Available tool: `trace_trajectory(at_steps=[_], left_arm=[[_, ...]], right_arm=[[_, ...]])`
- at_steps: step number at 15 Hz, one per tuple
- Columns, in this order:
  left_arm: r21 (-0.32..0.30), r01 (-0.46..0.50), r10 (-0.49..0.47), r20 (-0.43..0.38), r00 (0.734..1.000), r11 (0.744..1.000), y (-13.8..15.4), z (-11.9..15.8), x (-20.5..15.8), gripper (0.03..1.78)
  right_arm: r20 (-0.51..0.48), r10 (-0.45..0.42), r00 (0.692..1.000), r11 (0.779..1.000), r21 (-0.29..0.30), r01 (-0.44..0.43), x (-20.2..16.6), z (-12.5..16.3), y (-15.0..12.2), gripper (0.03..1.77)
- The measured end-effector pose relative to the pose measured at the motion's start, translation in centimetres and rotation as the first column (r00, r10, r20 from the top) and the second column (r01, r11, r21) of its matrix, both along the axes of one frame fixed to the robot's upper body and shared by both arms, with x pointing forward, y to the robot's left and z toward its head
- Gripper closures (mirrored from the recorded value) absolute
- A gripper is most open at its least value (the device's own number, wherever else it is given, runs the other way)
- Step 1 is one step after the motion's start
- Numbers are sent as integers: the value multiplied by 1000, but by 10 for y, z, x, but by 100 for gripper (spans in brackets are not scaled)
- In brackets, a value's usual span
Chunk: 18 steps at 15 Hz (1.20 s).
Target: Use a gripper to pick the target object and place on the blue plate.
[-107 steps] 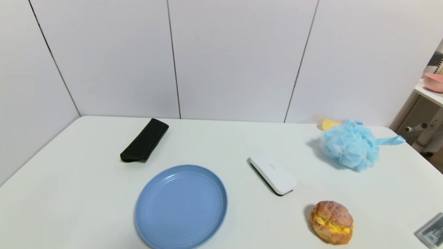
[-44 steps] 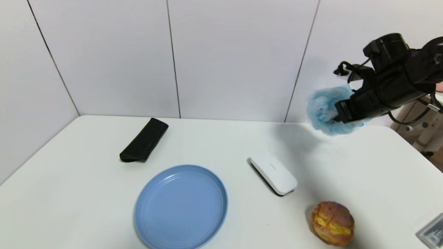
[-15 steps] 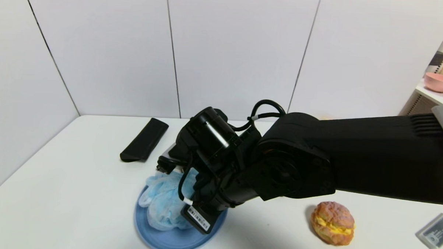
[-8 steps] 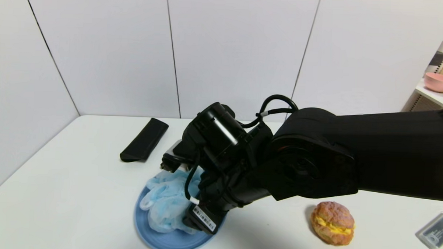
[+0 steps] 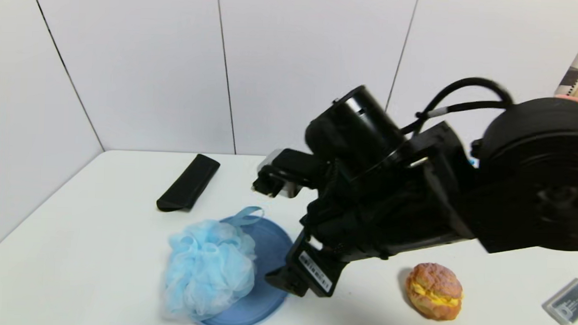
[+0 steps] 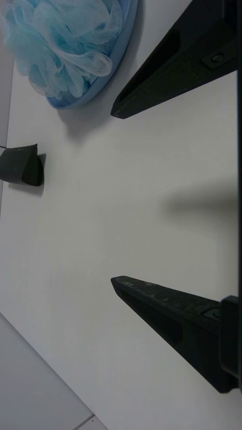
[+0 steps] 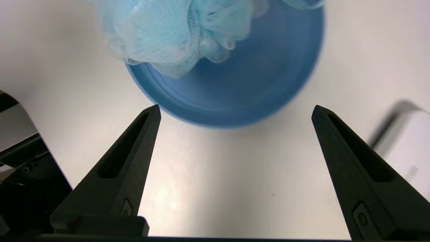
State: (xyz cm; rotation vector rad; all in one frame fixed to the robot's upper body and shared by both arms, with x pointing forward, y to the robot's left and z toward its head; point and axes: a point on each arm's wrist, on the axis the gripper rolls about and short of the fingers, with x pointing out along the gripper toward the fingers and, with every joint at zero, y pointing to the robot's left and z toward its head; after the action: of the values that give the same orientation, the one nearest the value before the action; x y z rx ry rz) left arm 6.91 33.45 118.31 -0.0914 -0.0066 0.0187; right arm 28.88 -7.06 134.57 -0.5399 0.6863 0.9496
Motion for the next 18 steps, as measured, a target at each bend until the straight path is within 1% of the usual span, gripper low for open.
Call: trace_trajectory(at_steps=[2, 4, 5, 6, 7, 9, 11, 13, 15, 16, 17, 18], left_arm=[[0, 0, 0, 0, 1000, 1000, 0, 0, 0, 12], [0, -1, 1, 0, 1000, 1000, 0, 0, 0, 12], [0, 0, 0, 0, 1000, 1000, 0, 0, 0, 12], [0, 0, 0, 0, 1000, 1000, 0, 0, 0, 12], [0, 0, 0, 0, 1000, 1000, 0, 0, 0, 12], [0, 0, 0, 0, 1000, 1000, 0, 0, 0, 12], [0, 0, 0, 0, 1000, 1000, 0, 0, 0, 12], [0, 0, 0, 0, 1000, 1000, 0, 0, 0, 12], [0, 0, 0, 0, 1000, 1000, 0, 0, 0, 12], [0, 0, 0, 0, 1000, 1000, 0, 0, 0, 12], [0, 0, 0, 0, 1000, 1000, 0, 0, 0, 12], [0, -1, 1, 0, 1000, 1000, 0, 0, 0, 12]], right_arm=[[24, -48, 999, 998, 37, 47, -4, 17, -31, 20], [36, -146, 989, 988, 54, 144, -4, 26, -73, 18], [38, -215, 976, 975, 56, 213, -4, 27, -99, 16], [37, -284, 958, 958, 55, 281, -6, 25, -122, 16], [37, -351, 936, 936, 54, 349, -10, 23, -145, 15], [39, -475, 879, 879, 56, 473, -28, 15, -187, 13], [69, -571, 818, 820, 96, 564, -54, 12, -218, 13], [124, -641, 758, 766, 168, 620, -81, 9, -238, 12], [202, -705, 680, 708, 269, 653, -110, -3, -252, 11], [237, -730, 641, 682, 317, 659, -122, -13, -257, 11], [271, -748, 605, 662, 363, 656, -133, -26, -260, 11], [310, -762, 569, 647, 414, 641, -144, -40, -262, 11]])
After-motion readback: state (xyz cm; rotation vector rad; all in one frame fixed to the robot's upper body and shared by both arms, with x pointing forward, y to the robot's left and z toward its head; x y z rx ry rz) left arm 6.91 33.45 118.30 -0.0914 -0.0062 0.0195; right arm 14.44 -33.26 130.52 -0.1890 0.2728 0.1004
